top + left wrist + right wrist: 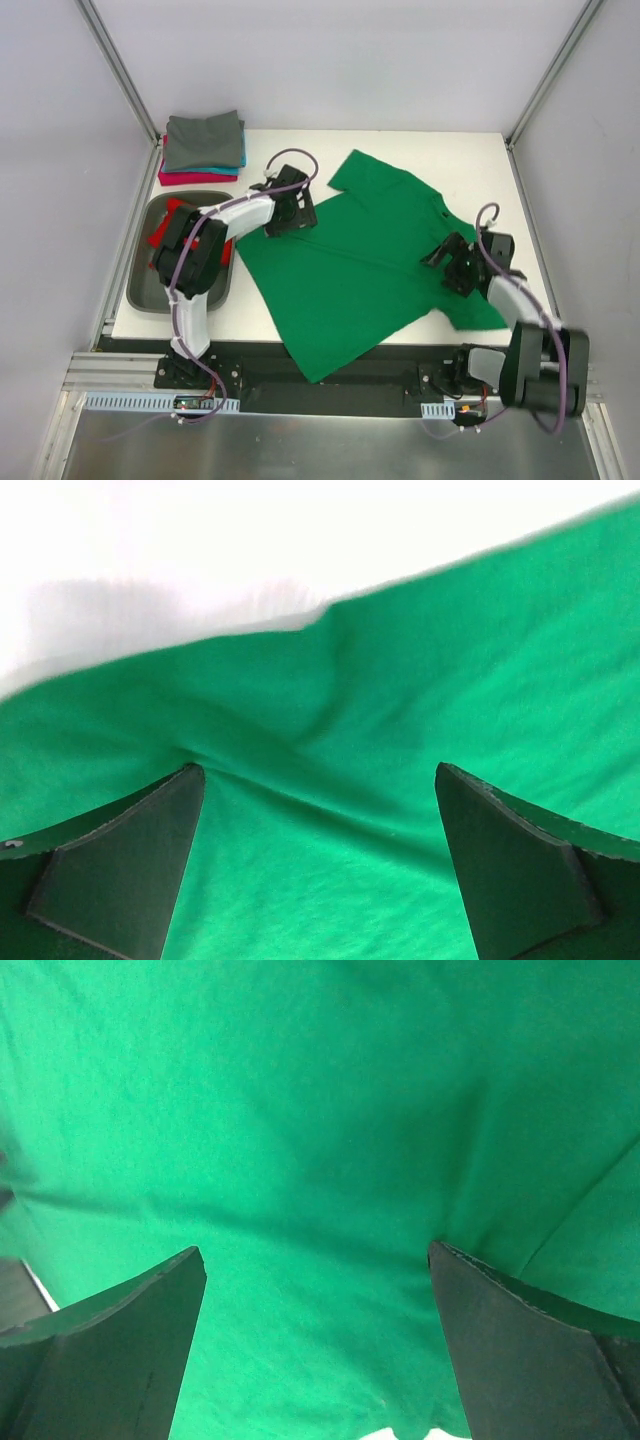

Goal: Fold and stack the t-shirts
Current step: Flatten out the tshirt

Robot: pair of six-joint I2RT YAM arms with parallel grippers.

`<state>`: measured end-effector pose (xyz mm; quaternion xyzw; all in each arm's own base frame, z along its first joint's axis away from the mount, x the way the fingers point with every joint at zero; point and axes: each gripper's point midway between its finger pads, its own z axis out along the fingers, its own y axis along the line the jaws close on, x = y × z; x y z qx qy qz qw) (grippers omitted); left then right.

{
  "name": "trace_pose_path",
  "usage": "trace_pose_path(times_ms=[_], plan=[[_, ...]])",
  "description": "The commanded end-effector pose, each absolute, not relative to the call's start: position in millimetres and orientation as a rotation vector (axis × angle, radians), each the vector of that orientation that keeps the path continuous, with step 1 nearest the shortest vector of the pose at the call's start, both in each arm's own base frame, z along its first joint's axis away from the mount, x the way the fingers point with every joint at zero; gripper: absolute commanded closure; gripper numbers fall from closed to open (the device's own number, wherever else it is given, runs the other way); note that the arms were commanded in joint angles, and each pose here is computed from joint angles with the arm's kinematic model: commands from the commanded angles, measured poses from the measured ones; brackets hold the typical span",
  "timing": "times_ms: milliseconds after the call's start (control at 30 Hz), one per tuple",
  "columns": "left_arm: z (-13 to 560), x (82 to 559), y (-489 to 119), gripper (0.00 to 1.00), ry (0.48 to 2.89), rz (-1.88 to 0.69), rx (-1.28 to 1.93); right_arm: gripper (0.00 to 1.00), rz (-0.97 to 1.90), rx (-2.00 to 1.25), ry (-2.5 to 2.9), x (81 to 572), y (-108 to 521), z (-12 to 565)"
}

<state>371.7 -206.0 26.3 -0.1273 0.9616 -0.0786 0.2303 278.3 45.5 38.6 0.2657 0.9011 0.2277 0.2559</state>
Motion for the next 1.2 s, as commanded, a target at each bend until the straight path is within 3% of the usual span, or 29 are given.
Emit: trace_pose_path(times_ms=[0,233,400,533,667,800,1000,1167], plan=[[13,402,-209,0.01,2.719,-0.195,-0.349,0.04,0.62,0.887,2.445,222,54,23],[65,440,-219,0.01,2.621,-0.223,-0.263,0.04,0.432,0.635,2.37,240,30,88],[83,402,-212,0.01,2.622,-0.254,-0.223,0.04,0.269,0.291,2.421,288,35,126],[88,360,-213,0.01,2.594,-0.356,-0.21,0.04,0.259,0.121,2.506,353,64,130],[65,329,-211,0.01,2.596,-0.444,-0.209,0.04,0.278,-0.012,2.592,416,94,117],[50,335,-217,0.01,2.645,-0.469,-0.211,0.04,0.289,-0.063,2.673,460,110,84],[30,358,-201,0.01,2.671,-0.381,-0.256,0.04,0.218,-0.026,2.753,493,103,49],[6,385,-191,0.01,2.774,-0.437,-0.325,0.04,0.376,0.222,2.823,510,85,17]])
